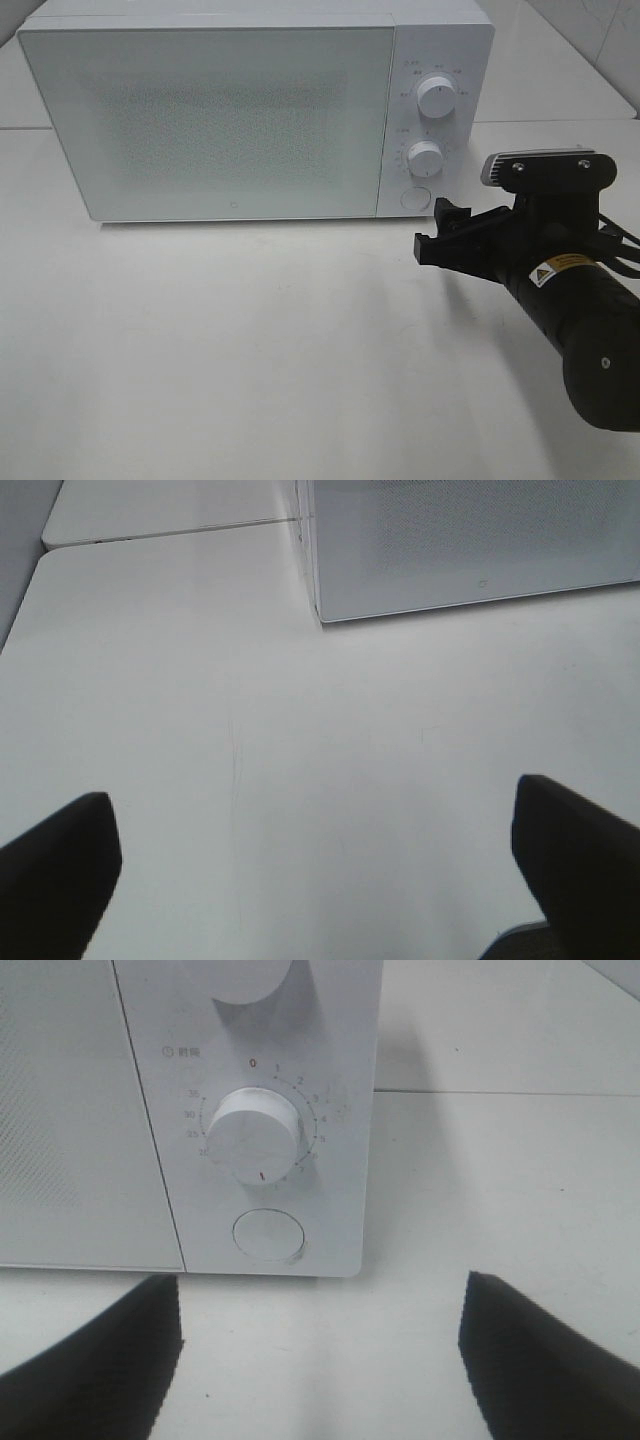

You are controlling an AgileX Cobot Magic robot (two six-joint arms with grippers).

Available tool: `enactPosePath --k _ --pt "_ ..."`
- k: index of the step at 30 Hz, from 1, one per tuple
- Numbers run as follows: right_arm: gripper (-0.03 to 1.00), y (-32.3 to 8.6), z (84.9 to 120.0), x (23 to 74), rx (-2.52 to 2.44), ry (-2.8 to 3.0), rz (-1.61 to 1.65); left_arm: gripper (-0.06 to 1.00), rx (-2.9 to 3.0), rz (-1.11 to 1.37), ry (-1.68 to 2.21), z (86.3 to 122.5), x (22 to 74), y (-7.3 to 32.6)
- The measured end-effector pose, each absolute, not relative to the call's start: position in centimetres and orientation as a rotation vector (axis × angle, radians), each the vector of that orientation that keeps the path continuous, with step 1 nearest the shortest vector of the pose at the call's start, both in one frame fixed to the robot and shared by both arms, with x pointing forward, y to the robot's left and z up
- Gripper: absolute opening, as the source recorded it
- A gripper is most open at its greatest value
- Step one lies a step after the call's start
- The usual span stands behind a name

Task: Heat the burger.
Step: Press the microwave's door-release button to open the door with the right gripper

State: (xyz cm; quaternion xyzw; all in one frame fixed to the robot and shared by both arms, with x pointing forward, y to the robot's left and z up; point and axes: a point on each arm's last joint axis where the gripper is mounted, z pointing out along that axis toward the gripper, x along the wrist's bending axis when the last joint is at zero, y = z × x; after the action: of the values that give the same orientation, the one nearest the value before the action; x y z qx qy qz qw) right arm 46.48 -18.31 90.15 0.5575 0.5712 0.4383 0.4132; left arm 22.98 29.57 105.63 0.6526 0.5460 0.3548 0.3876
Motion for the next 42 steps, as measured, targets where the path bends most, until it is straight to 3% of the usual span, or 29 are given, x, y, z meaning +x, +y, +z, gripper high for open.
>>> enactPosePath --k 10,16,21,23,24,26,27,28,30,32,34,42 --pt "0.76 -18.31 90.15 46.48 1.760 1.160 1.364 0.99 1.660 0.903 1.389 105.63 22.98 29.57" --pt "0.70 -18.31 90.15 46.48 2.051 0.854 1.573 0.99 1.660 0.903 1.389 105.63 22.98 29.57" --pt "0.57 -18.31 90.15 46.48 2.241 0.596 1.708 0.99 1.660 0.903 1.389 105.63 22.98 29.57" --pt "0.45 -18.31 90.15 46.48 2.334 0.445 1.774 0.99 1.660 0.903 1.389 105.63 22.98 29.57" --pt "0.45 -18.31 90.15 46.48 2.334 0.445 1.774 0.99 1.660 0.903 1.389 105.63 22.98 29.57" --pt "0.30 -18.26 90.16 46.48 2.415 0.304 1.833 0.99 1.660 0.903 1.389 105.63 22.98 29.57" --pt "0.30 -18.26 90.16 46.48 2.415 0.304 1.833 0.99 1.660 0.903 1.389 105.63 22.98 29.57" --pt "0.22 -18.19 90.17 46.48 2.458 0.231 1.865 0.99 1.660 0.903 1.389 105.63 22.98 29.57" --pt "0.17 -18.15 90.17 46.48 2.477 0.200 1.880 0.99 1.660 0.903 1.389 105.63 22.98 29.57" --pt "0.06 -18.05 90.19 46.47 2.519 0.130 1.912 0.99 1.660 0.903 1.389 105.63 22.98 29.57" --pt "0.02 -18.04 90.19 46.47 2.537 0.092 1.923 0.99 1.660 0.903 1.389 105.63 22.98 29.57" --pt "0.02 -18.03 90.19 46.47 2.561 0.037 1.939 0.99 1.660 0.903 1.389 105.63 22.98 29.57"
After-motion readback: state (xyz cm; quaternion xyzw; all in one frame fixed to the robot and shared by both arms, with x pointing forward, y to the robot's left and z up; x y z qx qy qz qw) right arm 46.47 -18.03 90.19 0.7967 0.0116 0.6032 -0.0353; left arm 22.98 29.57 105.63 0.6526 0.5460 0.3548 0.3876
